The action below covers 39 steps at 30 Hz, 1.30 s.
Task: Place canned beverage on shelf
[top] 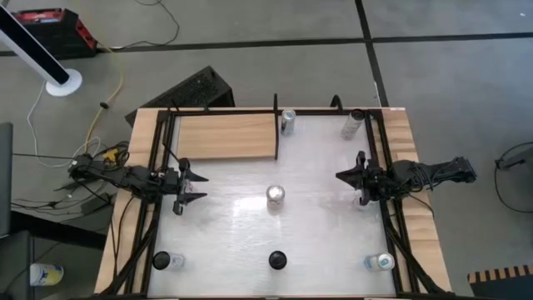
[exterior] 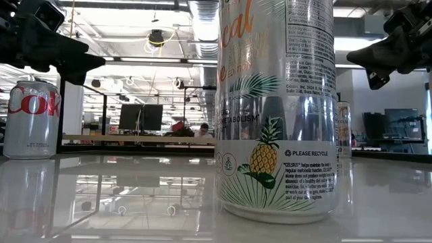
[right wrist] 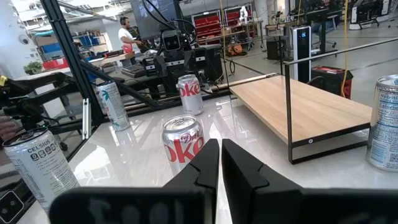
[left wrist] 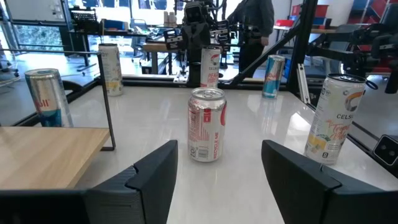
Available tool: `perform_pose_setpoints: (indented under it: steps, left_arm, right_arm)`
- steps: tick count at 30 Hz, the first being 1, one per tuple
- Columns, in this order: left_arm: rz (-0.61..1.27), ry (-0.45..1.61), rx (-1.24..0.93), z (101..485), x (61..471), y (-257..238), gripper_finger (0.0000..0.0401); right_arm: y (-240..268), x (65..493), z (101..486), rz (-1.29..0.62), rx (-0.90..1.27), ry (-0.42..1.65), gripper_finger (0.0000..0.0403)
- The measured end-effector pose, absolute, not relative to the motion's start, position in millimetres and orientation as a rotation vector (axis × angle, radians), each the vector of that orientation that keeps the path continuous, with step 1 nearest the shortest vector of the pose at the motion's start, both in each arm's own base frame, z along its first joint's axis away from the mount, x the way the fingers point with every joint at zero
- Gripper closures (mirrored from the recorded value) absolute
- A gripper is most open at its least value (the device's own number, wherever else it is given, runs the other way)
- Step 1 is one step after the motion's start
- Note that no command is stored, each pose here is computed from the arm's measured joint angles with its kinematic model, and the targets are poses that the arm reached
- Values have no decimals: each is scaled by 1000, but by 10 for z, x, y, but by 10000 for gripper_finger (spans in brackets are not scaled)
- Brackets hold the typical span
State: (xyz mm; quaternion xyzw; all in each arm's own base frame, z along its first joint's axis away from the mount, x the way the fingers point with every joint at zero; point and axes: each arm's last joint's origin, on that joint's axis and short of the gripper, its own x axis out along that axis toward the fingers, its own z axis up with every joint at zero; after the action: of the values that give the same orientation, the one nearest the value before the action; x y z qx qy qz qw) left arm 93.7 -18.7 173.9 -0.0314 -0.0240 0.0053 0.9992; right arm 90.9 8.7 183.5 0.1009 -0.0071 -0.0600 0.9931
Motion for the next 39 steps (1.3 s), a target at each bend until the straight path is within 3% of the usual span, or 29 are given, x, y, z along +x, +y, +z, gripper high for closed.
perform_pose_setpoints:
  steps: [13,21,28,39]
  left_arm:
    - [9,-48,-73,1738,937,-188,182]
    - [-26,-45,-351,1738,937,-196,182]
    - [-19,-54,-467,1746,937,-192,182]
    - [55,-83,-428,1758,936,-170,182]
  right_arm:
    - [87,909,1835,-120,202,-14,356]
    - [87,909,1836,-121,203,-15,356]
    - [87,909,1842,-120,204,-21,356]
    - [85,899,1972,-109,206,-152,356]
